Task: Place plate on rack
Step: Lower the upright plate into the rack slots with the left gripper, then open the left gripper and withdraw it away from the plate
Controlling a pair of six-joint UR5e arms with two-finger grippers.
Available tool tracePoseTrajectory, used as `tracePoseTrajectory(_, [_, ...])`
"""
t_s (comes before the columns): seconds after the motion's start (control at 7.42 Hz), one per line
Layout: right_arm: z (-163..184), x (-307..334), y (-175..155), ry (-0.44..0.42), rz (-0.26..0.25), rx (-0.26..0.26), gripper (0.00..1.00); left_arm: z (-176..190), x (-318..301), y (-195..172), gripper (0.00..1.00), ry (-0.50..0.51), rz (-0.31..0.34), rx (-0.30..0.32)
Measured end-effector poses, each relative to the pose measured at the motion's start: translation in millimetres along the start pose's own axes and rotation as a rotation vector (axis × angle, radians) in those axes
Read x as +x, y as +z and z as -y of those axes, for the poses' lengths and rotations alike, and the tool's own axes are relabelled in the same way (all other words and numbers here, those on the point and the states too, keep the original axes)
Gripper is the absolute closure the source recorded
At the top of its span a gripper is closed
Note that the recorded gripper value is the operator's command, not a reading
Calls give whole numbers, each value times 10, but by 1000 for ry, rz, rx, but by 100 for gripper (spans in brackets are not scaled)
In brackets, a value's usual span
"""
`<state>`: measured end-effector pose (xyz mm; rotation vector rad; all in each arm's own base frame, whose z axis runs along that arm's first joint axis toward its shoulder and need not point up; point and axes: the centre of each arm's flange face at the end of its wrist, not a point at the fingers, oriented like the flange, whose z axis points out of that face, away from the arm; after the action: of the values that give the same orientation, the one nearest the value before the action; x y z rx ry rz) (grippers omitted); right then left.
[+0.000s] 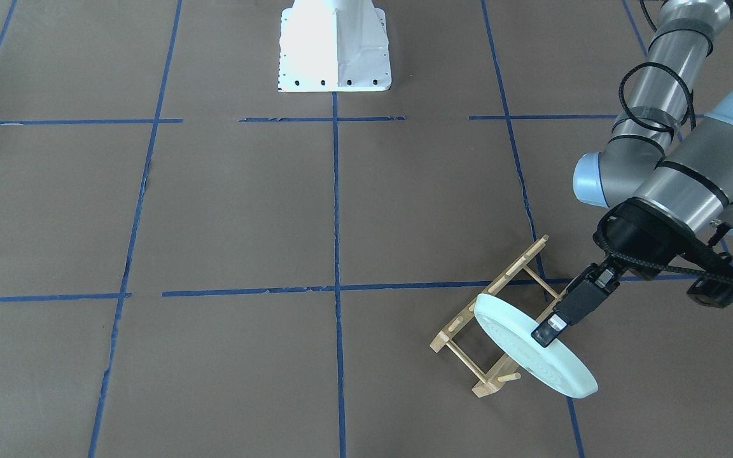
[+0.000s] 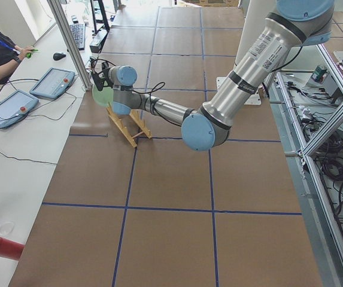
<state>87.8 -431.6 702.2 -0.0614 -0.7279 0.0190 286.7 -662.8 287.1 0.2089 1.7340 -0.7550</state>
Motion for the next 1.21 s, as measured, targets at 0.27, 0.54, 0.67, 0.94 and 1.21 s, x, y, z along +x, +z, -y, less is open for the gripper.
tracePoseTrajectory(0.27, [0, -1, 1, 0, 0, 0, 0, -121, -68, 56, 100, 2, -1, -20])
tracePoseTrajectory(0.54, [1, -2, 2, 0, 0, 0, 0, -181, -185, 76, 14, 0, 12, -30])
tracePoseTrajectory(0.67, [0, -2, 0, 0, 0, 0, 0, -178, -240, 69, 0, -3, 20, -29])
tracePoseTrajectory(0.94, [1, -4, -1, -1, 0, 0, 0, -169, -266, 57, 0, -2, 28, -28])
tracePoseTrajectory(1.21, [1, -4, -2, -1, 0, 0, 0, -189, -327, -31, 0, 41, 83, -62])
